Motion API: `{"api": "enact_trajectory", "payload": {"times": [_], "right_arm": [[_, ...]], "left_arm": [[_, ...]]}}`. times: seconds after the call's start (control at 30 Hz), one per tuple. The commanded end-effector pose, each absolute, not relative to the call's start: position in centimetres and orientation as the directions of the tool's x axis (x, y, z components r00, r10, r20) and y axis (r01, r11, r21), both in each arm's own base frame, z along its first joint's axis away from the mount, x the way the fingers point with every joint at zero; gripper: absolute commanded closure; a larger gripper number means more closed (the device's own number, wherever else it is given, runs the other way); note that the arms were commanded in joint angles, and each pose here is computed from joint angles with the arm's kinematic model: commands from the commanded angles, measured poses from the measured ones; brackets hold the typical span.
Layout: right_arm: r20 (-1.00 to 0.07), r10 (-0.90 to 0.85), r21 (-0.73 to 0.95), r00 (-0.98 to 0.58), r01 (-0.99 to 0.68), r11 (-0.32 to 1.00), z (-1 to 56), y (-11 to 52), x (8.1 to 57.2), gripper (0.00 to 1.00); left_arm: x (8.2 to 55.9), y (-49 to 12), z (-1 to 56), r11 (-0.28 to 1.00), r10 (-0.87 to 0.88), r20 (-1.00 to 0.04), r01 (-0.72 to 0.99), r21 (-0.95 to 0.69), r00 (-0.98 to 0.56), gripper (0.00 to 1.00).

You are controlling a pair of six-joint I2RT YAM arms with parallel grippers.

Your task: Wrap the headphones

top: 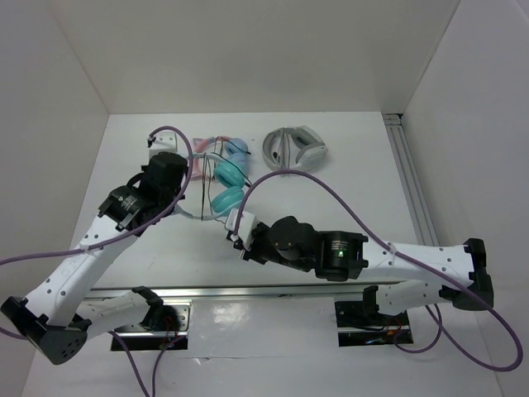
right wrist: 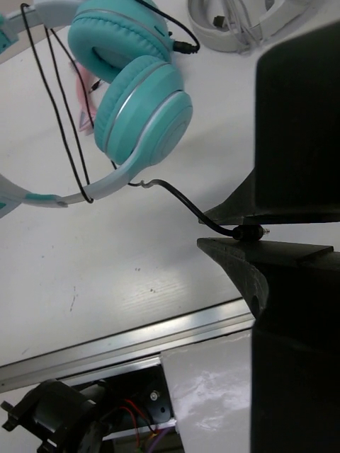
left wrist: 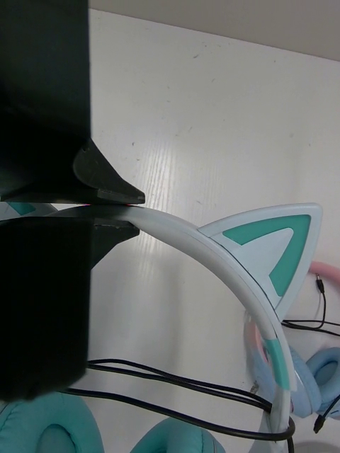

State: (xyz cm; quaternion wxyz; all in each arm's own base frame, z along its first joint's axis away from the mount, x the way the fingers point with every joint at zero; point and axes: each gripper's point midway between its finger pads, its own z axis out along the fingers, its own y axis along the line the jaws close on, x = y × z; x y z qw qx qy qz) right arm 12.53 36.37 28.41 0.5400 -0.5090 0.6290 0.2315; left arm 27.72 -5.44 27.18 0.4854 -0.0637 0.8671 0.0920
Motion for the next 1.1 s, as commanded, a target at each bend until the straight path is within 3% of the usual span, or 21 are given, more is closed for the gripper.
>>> {"api": "enact_trajectory", "payload": {"times": [0.0,0.33,0.63,0.9,1.07], "right_arm": [[-0.941,-0.307,-0.244,0.143,-0.915,0.321,31.9,37.3,11.1,1.0],[-0.962,-0.237,-0.177,0.134,-0.969,0.17,32.4,40.9,8.2,1.0],[-0.97,-0.213,-0.139,0.118,-0.986,0.088,31.6,42.6,6.8,1.0],[-0.983,-0.144,-0.127,0.116,-0.989,0.07,33.6,42.8,6.7,1.0],[-0.966,-0.219,-0.173,0.138,-0.973,0.153,33.1,42.3,8.9,1.0]], "left_arm": [[28.9,-6.7,28.8,0.978,-0.117,-0.887,-0.207,-0.025,-0.447,1.0],[30.5,-7.7,31.0,0.938,-0.3,-0.877,-0.281,-0.201,-0.374,1.0],[31.6,-9.0,29.2,0.912,-0.387,-0.837,-0.293,-0.287,-0.388,1.0],[31.4,-8.5,26.1,0.919,-0.356,-0.828,-0.322,-0.227,-0.433,1.0],[31.3,-10.6,25.1,0.967,-0.237,-0.833,-0.207,-0.15,-0.5,1.0]]}}
